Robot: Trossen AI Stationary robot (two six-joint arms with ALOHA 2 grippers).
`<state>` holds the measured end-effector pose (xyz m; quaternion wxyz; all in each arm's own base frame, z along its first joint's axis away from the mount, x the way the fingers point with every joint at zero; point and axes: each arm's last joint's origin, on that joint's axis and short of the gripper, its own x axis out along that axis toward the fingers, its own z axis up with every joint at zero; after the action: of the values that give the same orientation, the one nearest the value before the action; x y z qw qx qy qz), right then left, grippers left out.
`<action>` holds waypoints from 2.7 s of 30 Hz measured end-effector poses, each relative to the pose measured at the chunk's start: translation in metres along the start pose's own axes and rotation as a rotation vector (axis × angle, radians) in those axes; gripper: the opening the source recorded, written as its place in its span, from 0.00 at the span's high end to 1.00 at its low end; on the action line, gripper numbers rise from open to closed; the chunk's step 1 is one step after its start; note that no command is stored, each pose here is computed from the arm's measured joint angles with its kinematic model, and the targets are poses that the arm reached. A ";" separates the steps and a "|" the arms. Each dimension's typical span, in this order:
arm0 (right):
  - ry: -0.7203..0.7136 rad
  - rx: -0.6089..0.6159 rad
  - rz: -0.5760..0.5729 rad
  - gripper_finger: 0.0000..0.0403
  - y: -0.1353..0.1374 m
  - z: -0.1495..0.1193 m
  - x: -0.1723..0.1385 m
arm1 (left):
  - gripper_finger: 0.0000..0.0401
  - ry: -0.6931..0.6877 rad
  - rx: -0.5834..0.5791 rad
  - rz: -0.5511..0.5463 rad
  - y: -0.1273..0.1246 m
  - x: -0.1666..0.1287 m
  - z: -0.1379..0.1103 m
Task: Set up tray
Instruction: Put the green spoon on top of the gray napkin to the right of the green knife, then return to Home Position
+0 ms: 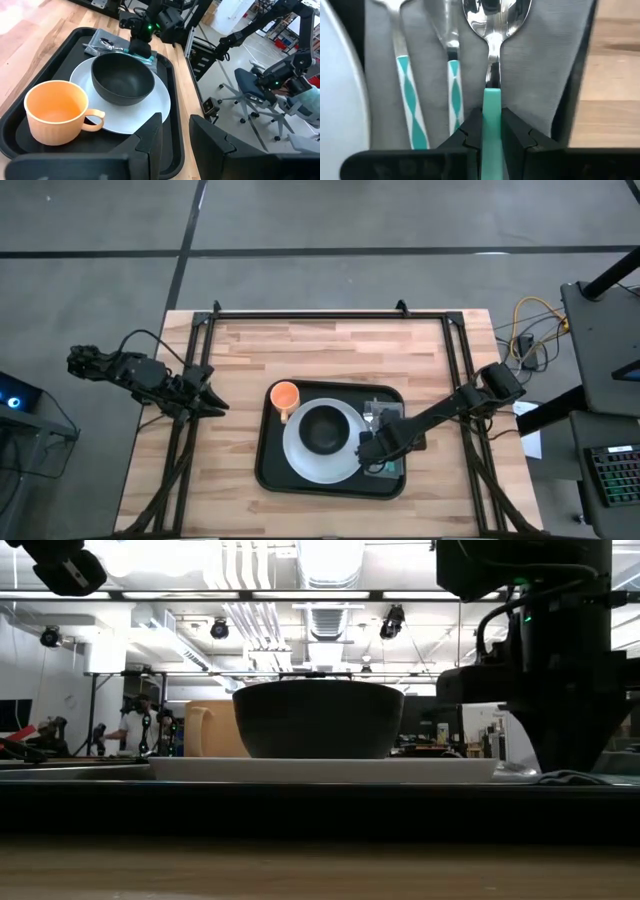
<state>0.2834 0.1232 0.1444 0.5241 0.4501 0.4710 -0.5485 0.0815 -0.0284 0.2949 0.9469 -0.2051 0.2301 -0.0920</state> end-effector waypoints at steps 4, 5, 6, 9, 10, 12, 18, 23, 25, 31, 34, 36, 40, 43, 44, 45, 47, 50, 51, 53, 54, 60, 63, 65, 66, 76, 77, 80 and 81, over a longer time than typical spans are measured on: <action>-0.015 0.005 -0.031 0.92 -0.002 0.002 -0.004 | 0.80 0.000 0.000 0.000 0.000 0.000 0.000; -0.019 0.004 -0.040 0.92 -0.003 0.003 -0.005 | 0.80 0.000 0.000 0.000 0.000 0.000 0.000; -0.023 0.004 -0.047 0.92 -0.004 0.003 -0.005 | 0.80 0.000 0.000 0.000 0.000 0.000 0.000; -0.023 0.007 -0.049 0.92 -0.004 0.004 -0.006 | 0.80 0.000 0.000 0.000 0.000 0.000 0.000; -0.018 0.004 -0.048 0.92 -0.004 0.003 -0.006 | 0.80 0.000 0.000 -0.001 0.000 0.000 0.000; -0.006 -0.005 -0.039 0.91 -0.003 0.003 -0.006 | 0.80 0.004 -0.001 -0.008 0.000 0.000 0.000; 0.021 -0.025 -0.005 0.75 0.001 0.001 -0.009 | 0.80 0.022 -0.001 -0.040 -0.001 0.000 -0.001; 0.025 -0.036 0.005 0.67 0.003 0.001 -0.013 | 0.80 0.024 -0.001 -0.043 -0.001 0.000 -0.001; 0.020 -0.037 0.002 0.65 0.003 0.001 -0.017 | 0.80 0.024 -0.001 -0.044 -0.001 0.000 -0.001; -0.042 -0.026 -0.055 0.63 -0.003 0.007 -0.042 | 0.80 0.024 -0.001 -0.044 -0.001 0.000 -0.001; -0.148 -0.069 -0.025 0.63 -0.002 0.008 -0.063 | 0.80 0.024 0.001 -0.044 -0.001 0.000 -0.001; -0.260 -0.149 0.044 0.63 0.000 0.007 -0.081 | 0.80 0.022 0.005 -0.045 -0.002 -0.001 0.000; -0.462 -0.324 0.181 0.66 0.000 0.002 -0.119 | 0.80 0.000 0.107 -0.055 -0.004 -0.005 0.005; -0.576 -0.366 0.231 0.68 -0.013 0.005 -0.143 | 0.80 -0.036 0.193 -0.043 -0.006 -0.010 0.010; -0.601 -0.374 0.235 0.69 -0.019 0.007 -0.149 | 0.80 -0.052 0.194 -0.030 -0.007 -0.012 0.013; -0.621 -0.385 0.238 0.69 -0.026 0.009 -0.154 | 0.80 -0.068 0.195 -0.017 -0.008 -0.014 0.016; -0.649 -0.425 0.249 0.71 -0.042 0.012 -0.164 | 0.80 -0.097 0.195 0.004 -0.009 -0.018 0.021; -0.701 -0.521 0.291 0.73 -0.064 0.015 -0.173 | 0.80 -0.137 0.258 0.011 -0.012 -0.026 0.028; -0.731 -0.543 0.310 0.74 -0.071 0.017 -0.175 | 0.80 -0.150 0.296 0.009 -0.014 -0.029 0.031; -0.805 -0.570 0.363 0.76 -0.086 0.020 -0.179 | 0.80 -0.174 0.363 0.006 -0.016 -0.033 0.036; -0.835 -0.582 0.387 0.76 -0.094 0.022 -0.180 | 0.80 -0.186 0.391 0.006 -0.017 -0.035 0.038; -0.897 -0.658 0.523 0.80 -0.145 0.028 -0.168 | 0.80 -0.270 0.552 0.059 -0.020 -0.040 0.046; -0.885 -0.713 0.612 0.82 -0.173 0.029 -0.155 | 0.80 -0.310 0.559 0.090 -0.020 -0.040 0.050; -0.856 -0.737 0.694 0.82 -0.191 0.032 -0.149 | 0.80 -0.338 0.554 0.100 -0.021 -0.040 0.052; -0.848 -0.752 0.736 0.83 -0.200 0.035 -0.147 | 0.80 -0.347 0.562 0.101 -0.022 -0.040 0.053; -0.541 -0.759 0.959 0.81 -0.242 0.060 -0.122 | 0.80 -0.430 0.556 0.227 -0.021 -0.046 0.060; -0.588 -0.780 1.009 0.81 -0.242 0.059 -0.121 | 0.80 -0.424 0.552 0.243 -0.020 -0.046 0.059; -0.731 -0.848 1.113 0.80 -0.244 0.058 -0.123 | 0.80 -0.407 0.493 0.241 -0.018 -0.041 0.055; -0.774 -0.876 1.140 0.80 -0.244 0.056 -0.125 | 0.80 -0.402 0.459 0.234 -0.017 -0.039 0.054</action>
<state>0.0449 0.0882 0.2868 0.9767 0.1534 0.1269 -0.0805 0.0712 -0.0149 0.3613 0.9990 0.0273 0.0339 0.0102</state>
